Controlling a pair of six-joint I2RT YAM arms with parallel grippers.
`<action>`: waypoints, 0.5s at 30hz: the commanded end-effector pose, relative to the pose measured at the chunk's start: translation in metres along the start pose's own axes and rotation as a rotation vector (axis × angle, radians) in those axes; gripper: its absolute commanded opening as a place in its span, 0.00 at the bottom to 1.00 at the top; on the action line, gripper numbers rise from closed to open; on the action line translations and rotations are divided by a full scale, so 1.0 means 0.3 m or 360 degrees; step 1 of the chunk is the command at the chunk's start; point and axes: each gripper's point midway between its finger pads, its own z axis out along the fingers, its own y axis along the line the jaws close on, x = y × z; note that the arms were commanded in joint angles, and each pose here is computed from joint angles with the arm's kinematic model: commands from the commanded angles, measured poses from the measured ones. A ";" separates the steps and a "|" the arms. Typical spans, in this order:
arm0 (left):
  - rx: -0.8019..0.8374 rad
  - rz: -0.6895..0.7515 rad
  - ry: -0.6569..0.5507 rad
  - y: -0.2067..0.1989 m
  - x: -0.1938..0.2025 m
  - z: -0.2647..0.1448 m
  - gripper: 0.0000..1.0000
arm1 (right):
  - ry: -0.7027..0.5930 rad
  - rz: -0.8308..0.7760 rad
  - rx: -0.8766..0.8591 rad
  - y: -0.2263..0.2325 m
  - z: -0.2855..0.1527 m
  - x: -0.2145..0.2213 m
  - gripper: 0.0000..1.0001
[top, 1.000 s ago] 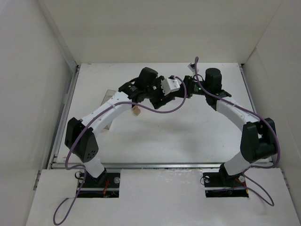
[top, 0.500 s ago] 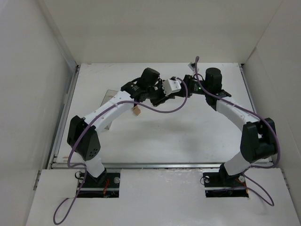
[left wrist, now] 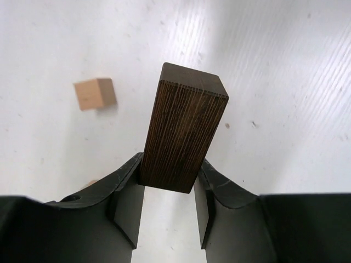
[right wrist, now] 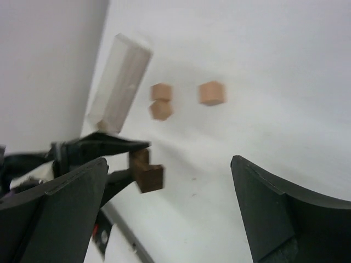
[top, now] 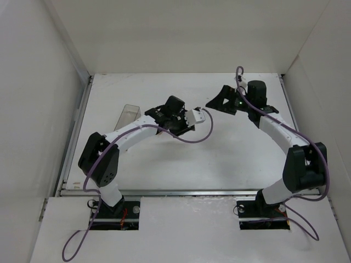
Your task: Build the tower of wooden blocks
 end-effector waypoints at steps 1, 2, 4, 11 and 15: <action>-0.0055 0.0075 -0.0046 0.016 -0.010 -0.005 0.00 | -0.0176 0.0071 0.0443 -0.166 -0.098 -0.067 1.00; -0.0043 0.0088 -0.0028 0.011 0.007 0.017 0.00 | -0.0165 0.0106 0.0499 -0.193 -0.111 -0.057 1.00; -0.0034 0.0085 -0.0014 0.005 0.030 0.053 0.00 | -0.0170 0.0108 0.0536 -0.215 -0.124 -0.060 1.00; -0.0006 0.0058 0.0028 -0.017 0.090 0.127 0.00 | -0.0162 0.0098 0.0558 -0.222 -0.133 -0.049 1.00; 0.0055 0.0041 0.0094 -0.043 0.141 0.180 0.00 | -0.0149 0.0091 0.0565 -0.231 -0.132 -0.037 1.00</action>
